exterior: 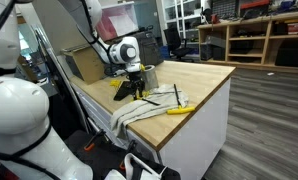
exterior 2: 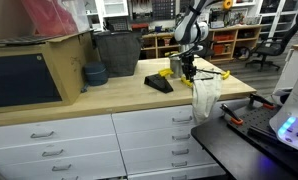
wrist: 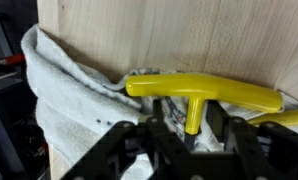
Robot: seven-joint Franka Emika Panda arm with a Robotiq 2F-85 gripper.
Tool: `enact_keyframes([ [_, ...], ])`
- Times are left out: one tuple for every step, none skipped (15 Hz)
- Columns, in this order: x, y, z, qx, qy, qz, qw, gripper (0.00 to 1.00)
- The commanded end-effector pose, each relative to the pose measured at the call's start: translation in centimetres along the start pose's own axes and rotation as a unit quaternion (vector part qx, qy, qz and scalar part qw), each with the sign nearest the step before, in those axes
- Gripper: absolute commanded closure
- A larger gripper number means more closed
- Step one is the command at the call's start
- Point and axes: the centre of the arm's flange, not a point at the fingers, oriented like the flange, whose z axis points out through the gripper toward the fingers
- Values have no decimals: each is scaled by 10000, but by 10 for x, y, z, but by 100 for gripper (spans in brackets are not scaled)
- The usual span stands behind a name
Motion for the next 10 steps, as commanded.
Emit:
enact_keyframes([
  [-6,-7,-3,31,72,98,9999,81],
  [-6,-8,-3,41,74,96,9999,88],
  [-6,-9,-4,52,71,93,9999,95],
  [-5,-8,-6,67,57,80,9999,99],
  [-5,-7,-7,83,43,71,9999,100],
  [-4,-3,-10,106,25,50,9999,96],
  [-3,2,-14,147,1,7,9999,96],
  [-2,6,-17,185,-7,-19,9998,96],
  [-1,11,-22,246,-41,-71,9997,96],
  [-1,15,-26,287,-44,-92,9995,96],
])
